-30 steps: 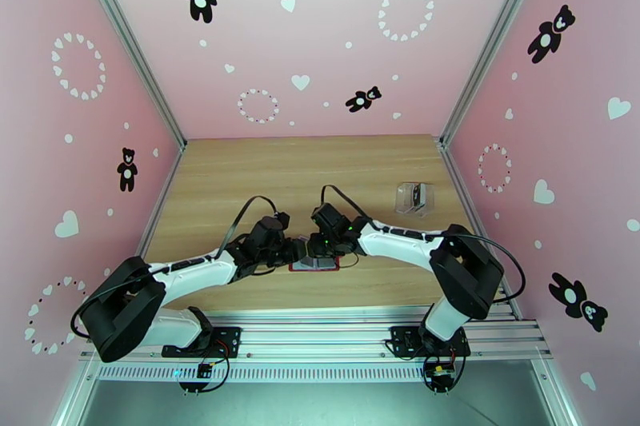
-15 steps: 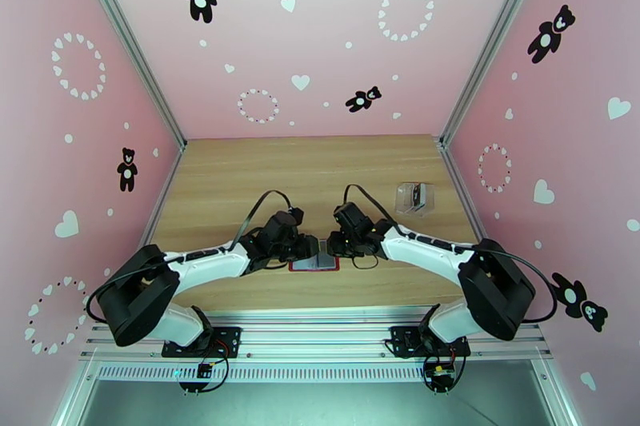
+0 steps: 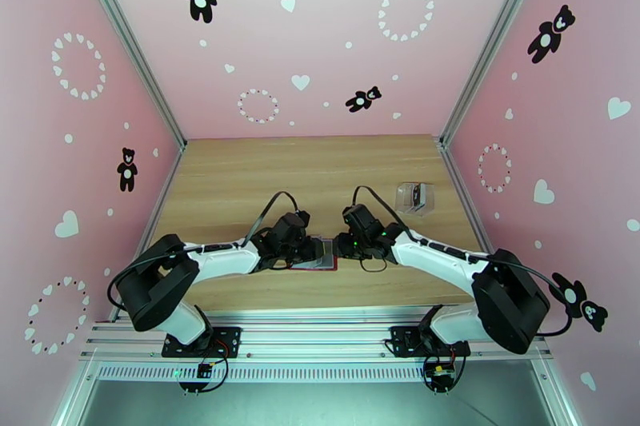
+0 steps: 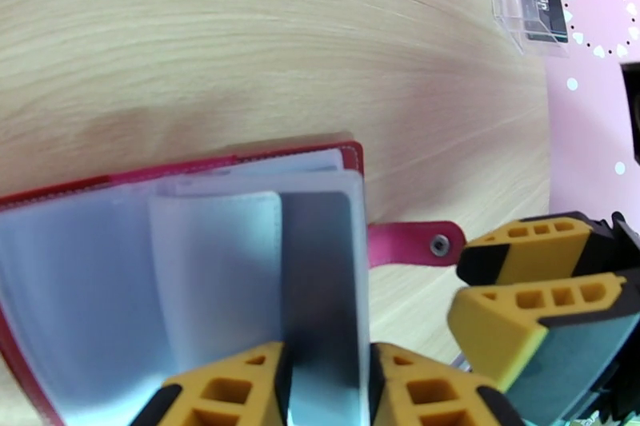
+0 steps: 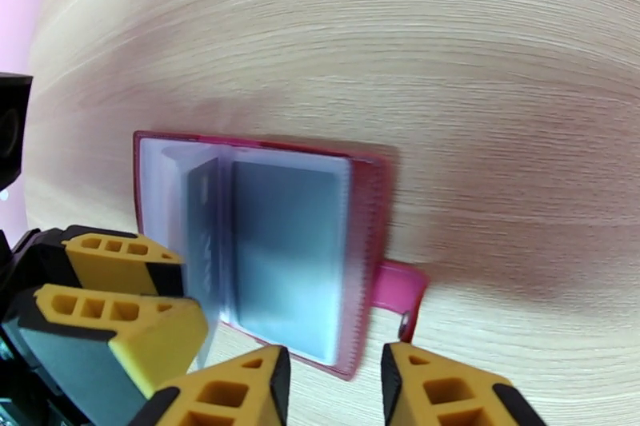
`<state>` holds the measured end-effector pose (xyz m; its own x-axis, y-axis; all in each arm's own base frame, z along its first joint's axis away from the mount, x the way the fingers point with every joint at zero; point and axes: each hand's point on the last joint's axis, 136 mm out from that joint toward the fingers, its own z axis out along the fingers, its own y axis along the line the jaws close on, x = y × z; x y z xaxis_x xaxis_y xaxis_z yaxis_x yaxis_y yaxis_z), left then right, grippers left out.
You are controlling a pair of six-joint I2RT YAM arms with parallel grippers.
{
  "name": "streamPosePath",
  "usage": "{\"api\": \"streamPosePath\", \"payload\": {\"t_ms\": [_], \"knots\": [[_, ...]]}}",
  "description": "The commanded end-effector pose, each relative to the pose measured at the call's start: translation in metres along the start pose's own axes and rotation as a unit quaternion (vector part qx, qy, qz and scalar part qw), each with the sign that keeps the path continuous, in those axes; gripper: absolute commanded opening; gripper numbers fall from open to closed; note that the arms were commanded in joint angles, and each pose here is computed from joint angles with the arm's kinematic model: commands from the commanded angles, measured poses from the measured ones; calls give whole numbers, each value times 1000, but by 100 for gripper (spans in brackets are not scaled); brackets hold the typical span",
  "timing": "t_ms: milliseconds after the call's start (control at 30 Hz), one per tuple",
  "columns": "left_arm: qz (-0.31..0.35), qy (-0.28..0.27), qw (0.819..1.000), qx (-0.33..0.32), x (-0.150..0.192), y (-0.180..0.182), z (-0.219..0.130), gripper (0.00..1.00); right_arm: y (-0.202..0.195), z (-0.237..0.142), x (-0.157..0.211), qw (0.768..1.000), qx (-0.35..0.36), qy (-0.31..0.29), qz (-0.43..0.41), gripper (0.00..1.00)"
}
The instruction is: Put the credit cards into the card holder
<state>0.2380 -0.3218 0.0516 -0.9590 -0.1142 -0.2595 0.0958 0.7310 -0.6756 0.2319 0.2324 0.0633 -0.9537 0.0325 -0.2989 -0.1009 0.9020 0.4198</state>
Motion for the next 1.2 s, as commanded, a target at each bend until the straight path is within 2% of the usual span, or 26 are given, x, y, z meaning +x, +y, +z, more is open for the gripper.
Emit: {"api": "streamPosePath", "payload": {"t_ms": [0, 200, 400, 567, 833, 1167], "knots": [[-4, 8, 1000, 3, 2, -2, 7, 31, -5, -8, -1, 1000, 6, -10, 3, 40], [-1, 8, 1000, 3, 2, -2, 9, 40, -8, -8, -2, 1000, 7, -9, 6, 45], [-2, 5, 1000, 7, 1, -4, 6, 42, -6, -6, -2, 1000, 1, -6, 8, 46], [-1, -8, 1000, 6, -2, -4, -1, 43, 10, -9, -4, 999, -38, -6, 9, 39], [-4, -47, 999, -21, -8, 4, -24, 43, 35, -2, -7, 996, -92, 8, 13, 21], [-6, -100, 992, -73, -12, 27, -63, 44, 50, 31, 1, 995, -83, 50, -5, 17]]}}
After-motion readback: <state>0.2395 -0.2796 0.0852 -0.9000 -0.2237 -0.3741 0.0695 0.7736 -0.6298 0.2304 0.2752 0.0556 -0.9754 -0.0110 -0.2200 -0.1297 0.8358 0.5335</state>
